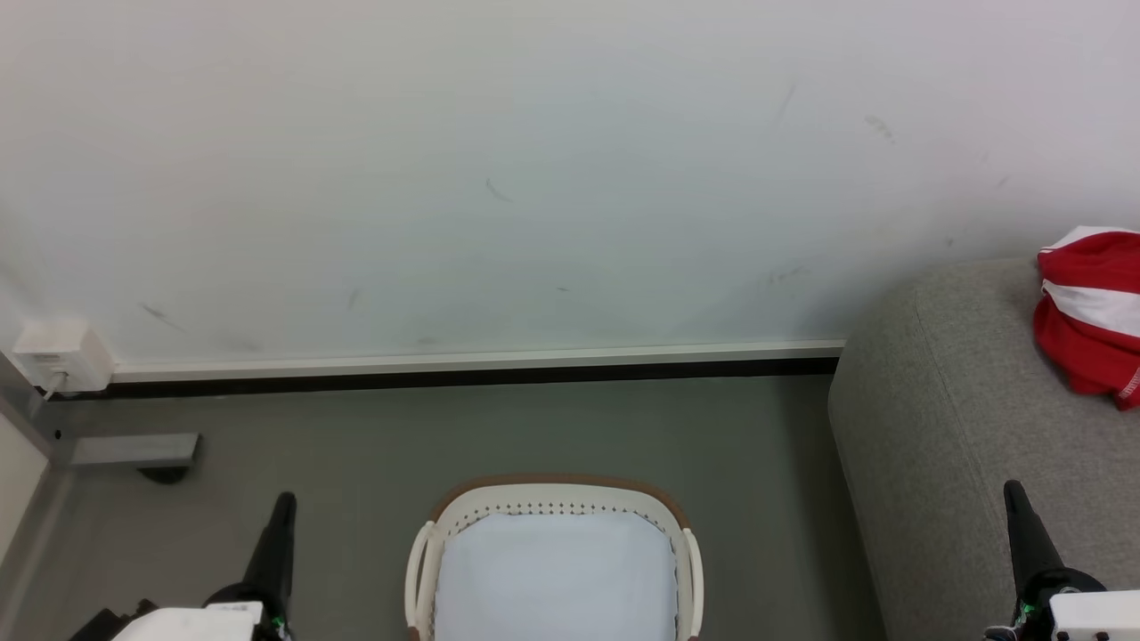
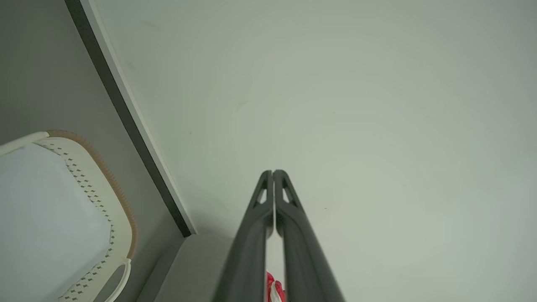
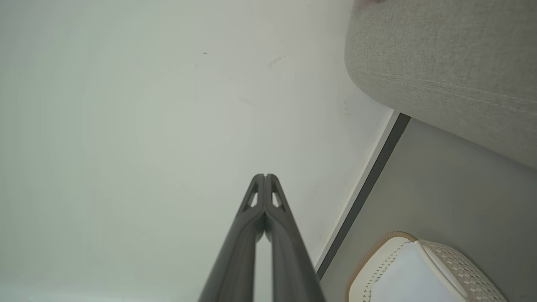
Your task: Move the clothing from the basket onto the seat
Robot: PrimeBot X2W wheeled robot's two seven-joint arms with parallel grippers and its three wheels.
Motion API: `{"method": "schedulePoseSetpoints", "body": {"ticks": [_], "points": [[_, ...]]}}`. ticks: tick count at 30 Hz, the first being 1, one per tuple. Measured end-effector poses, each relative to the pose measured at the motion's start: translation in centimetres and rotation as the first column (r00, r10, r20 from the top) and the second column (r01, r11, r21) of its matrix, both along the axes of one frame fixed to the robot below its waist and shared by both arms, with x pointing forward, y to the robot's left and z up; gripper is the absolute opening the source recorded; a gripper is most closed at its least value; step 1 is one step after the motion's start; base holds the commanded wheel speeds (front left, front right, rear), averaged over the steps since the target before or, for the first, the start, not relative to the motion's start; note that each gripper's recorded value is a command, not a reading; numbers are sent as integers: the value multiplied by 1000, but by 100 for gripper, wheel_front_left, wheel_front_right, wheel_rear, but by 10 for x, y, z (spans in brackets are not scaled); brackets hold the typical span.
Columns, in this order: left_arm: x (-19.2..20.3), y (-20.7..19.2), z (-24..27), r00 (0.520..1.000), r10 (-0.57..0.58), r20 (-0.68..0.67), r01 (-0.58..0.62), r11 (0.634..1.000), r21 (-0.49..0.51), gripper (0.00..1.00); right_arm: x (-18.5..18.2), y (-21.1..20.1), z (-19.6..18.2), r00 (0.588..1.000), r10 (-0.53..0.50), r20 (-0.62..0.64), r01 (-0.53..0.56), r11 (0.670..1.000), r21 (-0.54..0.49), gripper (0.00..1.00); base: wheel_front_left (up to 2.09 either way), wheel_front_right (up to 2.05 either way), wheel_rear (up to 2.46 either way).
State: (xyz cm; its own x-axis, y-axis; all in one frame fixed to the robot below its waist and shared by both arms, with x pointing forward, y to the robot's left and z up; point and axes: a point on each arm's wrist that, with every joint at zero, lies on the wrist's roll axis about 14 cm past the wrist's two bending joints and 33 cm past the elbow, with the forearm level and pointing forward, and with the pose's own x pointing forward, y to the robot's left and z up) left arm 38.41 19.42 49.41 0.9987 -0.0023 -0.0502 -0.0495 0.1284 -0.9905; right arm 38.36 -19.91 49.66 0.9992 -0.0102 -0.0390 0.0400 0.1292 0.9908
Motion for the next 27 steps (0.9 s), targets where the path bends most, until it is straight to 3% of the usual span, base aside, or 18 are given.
{"method": "schedulePoseSetpoints", "body": {"ticks": [17, 27], "points": [[3, 4, 8, 999, 7, 32, -3, 993, -118, 0, 3, 1, 6, 1000, 9, 24, -11, 993, 117, 0, 0, 0, 0], [4, 5, 10, 999, 8, 37, -3, 992, -129, 0, 4, 0, 7, 1000, 6, 29, -10, 991, 136, 0, 0, 0, 0]]}}
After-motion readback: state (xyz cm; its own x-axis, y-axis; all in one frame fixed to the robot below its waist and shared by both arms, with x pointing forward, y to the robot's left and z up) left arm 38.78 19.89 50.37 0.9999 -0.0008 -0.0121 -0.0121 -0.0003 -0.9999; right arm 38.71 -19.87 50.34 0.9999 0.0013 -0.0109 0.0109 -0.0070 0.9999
